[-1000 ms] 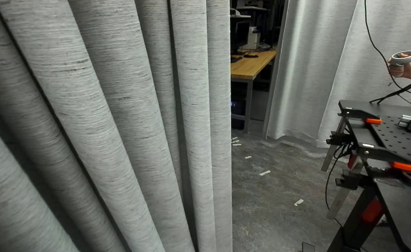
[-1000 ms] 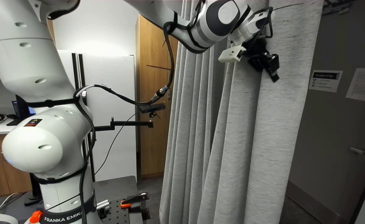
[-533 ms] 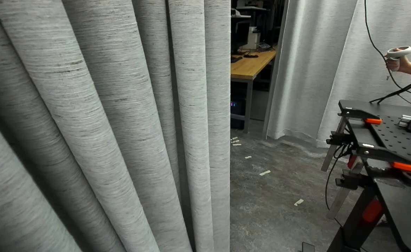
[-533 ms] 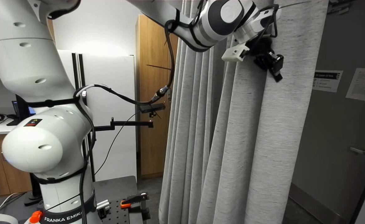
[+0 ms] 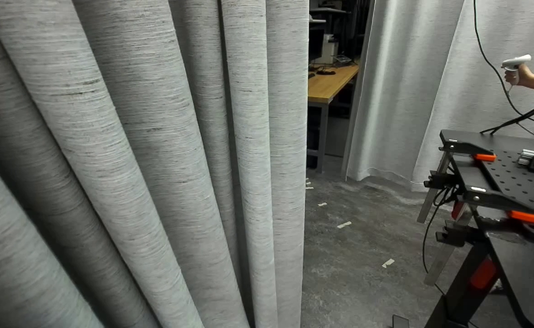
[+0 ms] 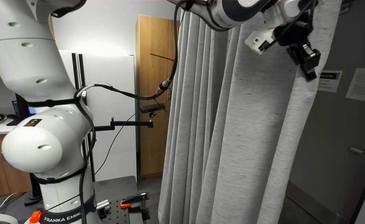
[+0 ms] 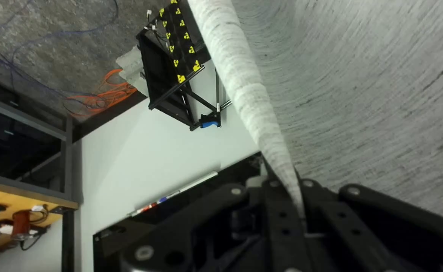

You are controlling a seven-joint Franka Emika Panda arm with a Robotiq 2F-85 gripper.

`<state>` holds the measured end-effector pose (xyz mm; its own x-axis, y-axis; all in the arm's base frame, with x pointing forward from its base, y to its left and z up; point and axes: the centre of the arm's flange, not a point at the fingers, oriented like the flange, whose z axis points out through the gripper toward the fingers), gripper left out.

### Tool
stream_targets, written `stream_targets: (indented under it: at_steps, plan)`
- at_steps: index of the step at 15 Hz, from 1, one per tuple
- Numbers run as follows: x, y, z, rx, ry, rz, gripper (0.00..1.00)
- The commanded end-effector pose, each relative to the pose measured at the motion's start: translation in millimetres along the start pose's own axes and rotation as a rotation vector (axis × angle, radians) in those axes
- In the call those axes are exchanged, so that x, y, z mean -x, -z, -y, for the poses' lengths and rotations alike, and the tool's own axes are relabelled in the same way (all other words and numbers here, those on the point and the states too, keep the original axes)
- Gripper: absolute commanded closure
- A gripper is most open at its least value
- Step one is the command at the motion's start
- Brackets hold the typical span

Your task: Slide the curtain to close

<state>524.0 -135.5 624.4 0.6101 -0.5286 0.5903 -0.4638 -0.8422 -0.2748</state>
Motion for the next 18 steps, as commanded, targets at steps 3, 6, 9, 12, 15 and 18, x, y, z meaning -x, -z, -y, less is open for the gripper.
stream_targets:
  at_steps: [3, 6, 9, 12, 15, 18]
  plan:
    - [-65.1, 4.6, -82.9, -0.018, -0.239, 0.039, 1.00]
    - [-85.3, 13.7, -125.4, -0.028, -0.354, 0.029, 1.00]
    - [-103.9, 18.5, -167.3, -0.041, -0.457, 0.027, 1.00]
    - [-119.8, 23.5, -209.5, -0.081, -0.562, 0.049, 1.00]
    - [-131.5, 29.4, -252.9, -0.109, -0.655, 0.053, 1.00]
    - [-146.3, 31.4, -314.2, -0.119, -0.752, 0.061, 1.00]
